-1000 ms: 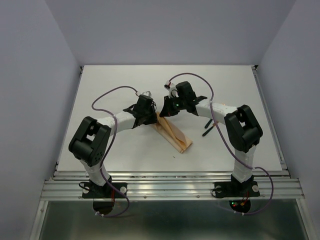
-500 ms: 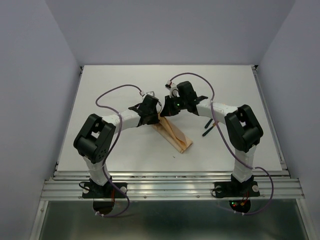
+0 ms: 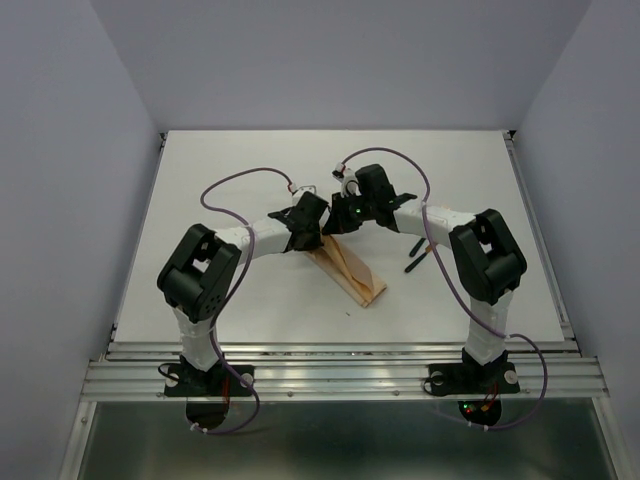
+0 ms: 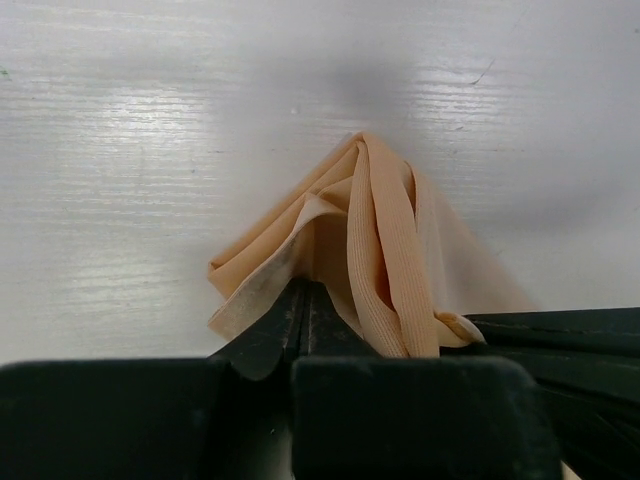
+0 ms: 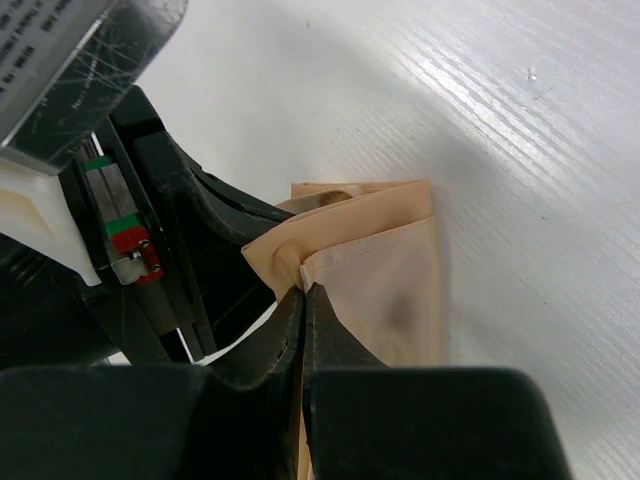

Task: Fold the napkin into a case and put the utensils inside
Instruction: Grasp the top corner of the smaller rectangle folded napkin from the folded napkin.

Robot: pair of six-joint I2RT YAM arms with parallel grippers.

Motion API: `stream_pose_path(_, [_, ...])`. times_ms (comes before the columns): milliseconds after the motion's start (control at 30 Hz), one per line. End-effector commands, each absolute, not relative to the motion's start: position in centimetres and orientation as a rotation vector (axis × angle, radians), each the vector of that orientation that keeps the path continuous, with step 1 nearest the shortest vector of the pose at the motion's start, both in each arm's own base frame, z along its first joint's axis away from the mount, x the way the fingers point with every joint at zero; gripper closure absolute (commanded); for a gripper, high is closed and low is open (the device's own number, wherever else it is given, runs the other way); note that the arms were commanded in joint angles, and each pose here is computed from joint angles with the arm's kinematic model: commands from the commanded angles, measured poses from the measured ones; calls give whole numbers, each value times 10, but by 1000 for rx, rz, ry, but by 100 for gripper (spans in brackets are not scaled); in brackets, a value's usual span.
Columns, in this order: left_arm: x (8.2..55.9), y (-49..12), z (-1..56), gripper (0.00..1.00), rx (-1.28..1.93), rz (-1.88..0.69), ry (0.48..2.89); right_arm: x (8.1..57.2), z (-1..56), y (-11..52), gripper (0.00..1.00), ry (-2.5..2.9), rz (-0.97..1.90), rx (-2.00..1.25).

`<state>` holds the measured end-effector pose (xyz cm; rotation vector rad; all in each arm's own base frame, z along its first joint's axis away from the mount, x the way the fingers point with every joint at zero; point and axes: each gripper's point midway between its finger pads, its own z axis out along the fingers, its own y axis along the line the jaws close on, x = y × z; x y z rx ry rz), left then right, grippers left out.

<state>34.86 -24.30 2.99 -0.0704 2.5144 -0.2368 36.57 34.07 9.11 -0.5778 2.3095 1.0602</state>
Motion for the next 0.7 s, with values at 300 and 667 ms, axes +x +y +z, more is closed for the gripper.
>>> stream_pose_path(300, [359,-245,48,100,-63,-210,2472,369,105,340,99,2241,1062,-601])
stream_pose_path(667, [355,-247,75,100,-140,-299,2427,368,103,339,99,2244,1056,-600])
